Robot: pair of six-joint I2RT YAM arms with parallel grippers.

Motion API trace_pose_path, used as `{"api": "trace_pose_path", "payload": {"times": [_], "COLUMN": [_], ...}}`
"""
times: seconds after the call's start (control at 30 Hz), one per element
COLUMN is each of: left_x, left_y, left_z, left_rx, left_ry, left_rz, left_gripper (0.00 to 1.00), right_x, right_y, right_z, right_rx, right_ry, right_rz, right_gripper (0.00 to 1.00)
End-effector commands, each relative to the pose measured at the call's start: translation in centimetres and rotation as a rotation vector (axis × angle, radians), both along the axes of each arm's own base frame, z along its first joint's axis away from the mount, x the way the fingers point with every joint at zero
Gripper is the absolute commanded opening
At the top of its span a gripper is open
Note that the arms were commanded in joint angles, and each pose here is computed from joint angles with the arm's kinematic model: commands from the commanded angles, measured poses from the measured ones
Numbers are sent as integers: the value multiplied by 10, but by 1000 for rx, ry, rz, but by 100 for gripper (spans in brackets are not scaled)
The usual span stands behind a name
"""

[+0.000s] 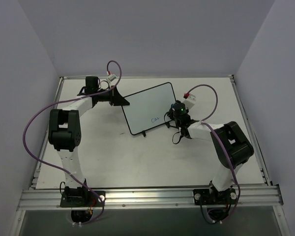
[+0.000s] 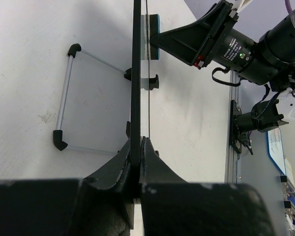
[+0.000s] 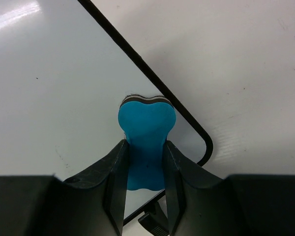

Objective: Erase the whiteboard

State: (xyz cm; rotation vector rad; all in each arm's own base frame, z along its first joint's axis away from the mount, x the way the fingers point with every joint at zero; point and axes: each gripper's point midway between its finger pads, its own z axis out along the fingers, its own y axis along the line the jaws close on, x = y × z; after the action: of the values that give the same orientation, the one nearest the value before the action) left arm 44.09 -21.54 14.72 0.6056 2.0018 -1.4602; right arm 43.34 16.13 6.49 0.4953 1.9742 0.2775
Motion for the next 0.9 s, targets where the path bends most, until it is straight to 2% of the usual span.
{"api": "trace_pose_path", "payload": {"times": [0.0,0.13,0.57,0.73,0.87], "left_x": [-2,-2,-3,-4,-6], "left_y": [-12,-12,-14,-16,-17], "left_z": [12,11,8,7,7], "left_rx": [14,15,26,31,30], "left_ry": [-183,-180,-201,-201,-199], "left_rz": [-75,-74,-85,-91,-96], "left_gripper": [2,2,2,2,2], "right_x": [-19,-31,-73,-68,-55], "right_y": [-6,41,174,177,146], "right_z": [-39,-34,-27,-20,-27], "right_rx": [-107,-155,-168,-193,-218], "right_ry": [115,75,-15,-25,3], "right_rz": [42,128,338,344,293], "right_gripper": [0,0,0,0,0]}}
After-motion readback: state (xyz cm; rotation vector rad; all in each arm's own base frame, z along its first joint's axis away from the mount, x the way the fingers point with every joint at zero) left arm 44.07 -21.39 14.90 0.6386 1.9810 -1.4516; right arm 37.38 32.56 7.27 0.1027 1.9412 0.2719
